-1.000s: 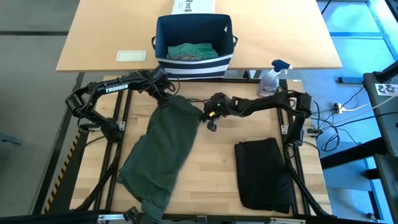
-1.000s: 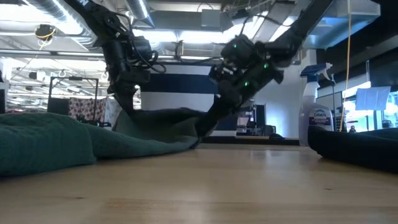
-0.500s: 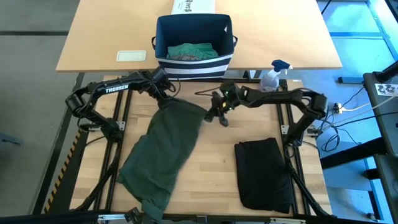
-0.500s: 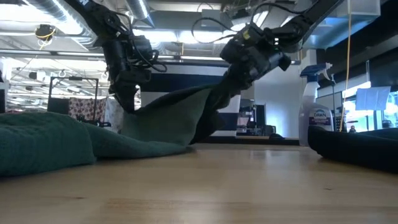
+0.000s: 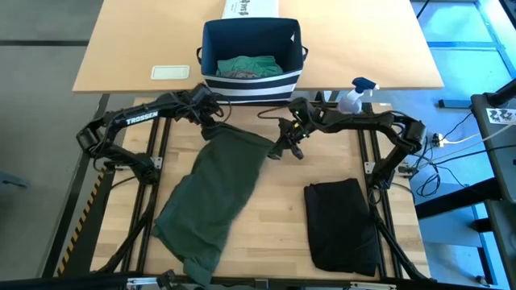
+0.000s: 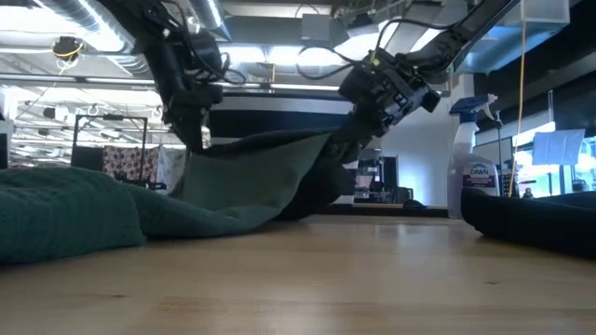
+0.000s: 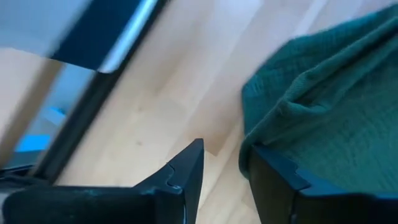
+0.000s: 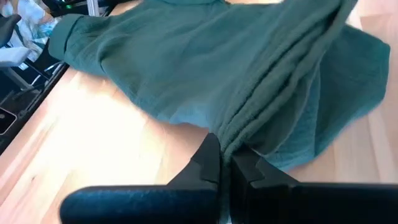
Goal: Fold Laundry from Bin
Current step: Fold the green polo shirt
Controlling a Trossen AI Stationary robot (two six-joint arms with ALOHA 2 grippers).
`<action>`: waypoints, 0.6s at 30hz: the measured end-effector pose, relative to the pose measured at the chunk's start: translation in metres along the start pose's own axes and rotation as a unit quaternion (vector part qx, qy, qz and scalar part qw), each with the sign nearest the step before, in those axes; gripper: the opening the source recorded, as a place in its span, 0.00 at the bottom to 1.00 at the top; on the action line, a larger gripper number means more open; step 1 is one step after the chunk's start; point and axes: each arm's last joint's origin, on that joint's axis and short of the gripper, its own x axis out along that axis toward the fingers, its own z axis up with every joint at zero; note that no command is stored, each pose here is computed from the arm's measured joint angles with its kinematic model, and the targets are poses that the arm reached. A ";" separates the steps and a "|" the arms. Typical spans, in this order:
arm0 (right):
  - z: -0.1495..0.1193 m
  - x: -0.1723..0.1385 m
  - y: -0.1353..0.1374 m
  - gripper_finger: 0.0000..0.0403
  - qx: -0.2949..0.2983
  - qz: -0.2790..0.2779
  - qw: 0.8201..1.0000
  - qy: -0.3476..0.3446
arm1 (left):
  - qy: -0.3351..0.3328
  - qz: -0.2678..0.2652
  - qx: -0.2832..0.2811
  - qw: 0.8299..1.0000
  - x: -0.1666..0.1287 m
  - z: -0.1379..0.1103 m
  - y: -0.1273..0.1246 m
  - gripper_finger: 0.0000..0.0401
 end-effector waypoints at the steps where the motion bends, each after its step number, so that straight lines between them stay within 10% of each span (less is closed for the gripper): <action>1: 0.000 0.000 0.001 0.00 0.000 0.001 1.000 0.003 | -0.006 0.006 0.000 1.000 -0.004 0.000 0.001 0.29; 18: -0.016 -0.001 0.007 0.00 0.042 0.033 0.997 0.061 | -0.045 0.006 -0.027 0.999 -0.023 0.000 -0.002 0.31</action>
